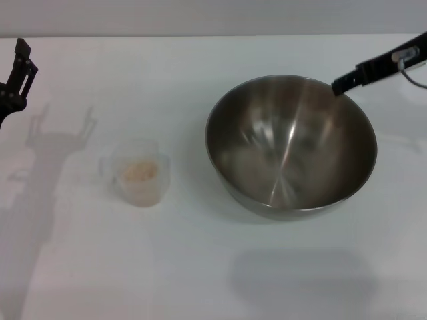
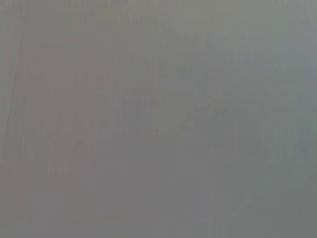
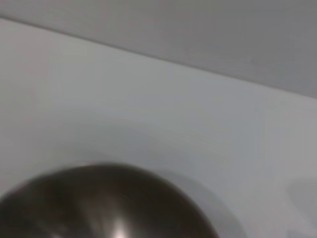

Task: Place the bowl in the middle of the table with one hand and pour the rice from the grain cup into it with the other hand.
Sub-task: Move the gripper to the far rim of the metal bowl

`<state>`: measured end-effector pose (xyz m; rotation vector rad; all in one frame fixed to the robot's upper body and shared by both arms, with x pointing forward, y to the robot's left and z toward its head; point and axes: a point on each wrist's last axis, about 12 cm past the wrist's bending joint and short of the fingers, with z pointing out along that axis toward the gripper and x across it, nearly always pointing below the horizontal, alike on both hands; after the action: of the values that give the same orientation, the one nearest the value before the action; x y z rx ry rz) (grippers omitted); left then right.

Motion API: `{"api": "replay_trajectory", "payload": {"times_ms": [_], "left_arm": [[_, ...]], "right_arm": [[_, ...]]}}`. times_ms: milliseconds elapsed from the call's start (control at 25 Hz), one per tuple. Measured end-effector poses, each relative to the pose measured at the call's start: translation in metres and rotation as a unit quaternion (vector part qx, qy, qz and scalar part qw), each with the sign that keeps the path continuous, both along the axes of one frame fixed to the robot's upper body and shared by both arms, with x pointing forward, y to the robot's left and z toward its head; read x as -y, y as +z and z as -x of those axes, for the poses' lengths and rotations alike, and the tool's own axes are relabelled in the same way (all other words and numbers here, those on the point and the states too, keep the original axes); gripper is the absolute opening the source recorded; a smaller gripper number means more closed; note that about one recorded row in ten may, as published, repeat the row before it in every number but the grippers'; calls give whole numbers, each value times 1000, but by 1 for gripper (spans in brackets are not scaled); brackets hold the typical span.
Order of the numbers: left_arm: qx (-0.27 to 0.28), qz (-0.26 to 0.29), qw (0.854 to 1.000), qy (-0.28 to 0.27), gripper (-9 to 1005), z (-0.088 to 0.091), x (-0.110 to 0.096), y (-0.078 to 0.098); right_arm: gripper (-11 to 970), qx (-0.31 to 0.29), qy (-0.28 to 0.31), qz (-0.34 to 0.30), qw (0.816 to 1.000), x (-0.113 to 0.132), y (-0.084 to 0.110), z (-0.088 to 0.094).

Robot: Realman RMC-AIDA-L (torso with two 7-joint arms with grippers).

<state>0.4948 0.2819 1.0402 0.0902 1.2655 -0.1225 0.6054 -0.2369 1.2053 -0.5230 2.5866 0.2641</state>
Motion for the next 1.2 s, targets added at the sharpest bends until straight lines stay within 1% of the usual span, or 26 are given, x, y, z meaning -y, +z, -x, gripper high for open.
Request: {"api": "replay_trajectory", "payload": {"times_ms": [160,200,280,400,480,600,800,1200], "left_arm": [[0,2,1000,-1,840,0,0,0],[1,3,1000,-1,840,0,1,0],[1,4,1000,-1,840,0,1,0],[0,6,1000,-1,840,1,2,0],[0,6,1000,-2,840,2,2,-1],[0,6,1000,-2,840,2,2,-1],[-1,7,1000,-2,840,3,2,-1],[0,8,1000,0,841,4,1,-1]], "right_arm": [[743,-13,3,6,1000,2,-8,-1],[743,-20,4,11,1000,3,-13,-3],[743,-22,5,11,1000,3,-16,-3],[743,-32,7,12,999,3,-27,-7],[743,-34,9,13,999,2,-30,-8],[742,-40,18,13,999,-2,-40,-10],[742,-44,24,13,999,-8,-47,-13],[515,-42,33,16,998,-10,-49,-16]]}}
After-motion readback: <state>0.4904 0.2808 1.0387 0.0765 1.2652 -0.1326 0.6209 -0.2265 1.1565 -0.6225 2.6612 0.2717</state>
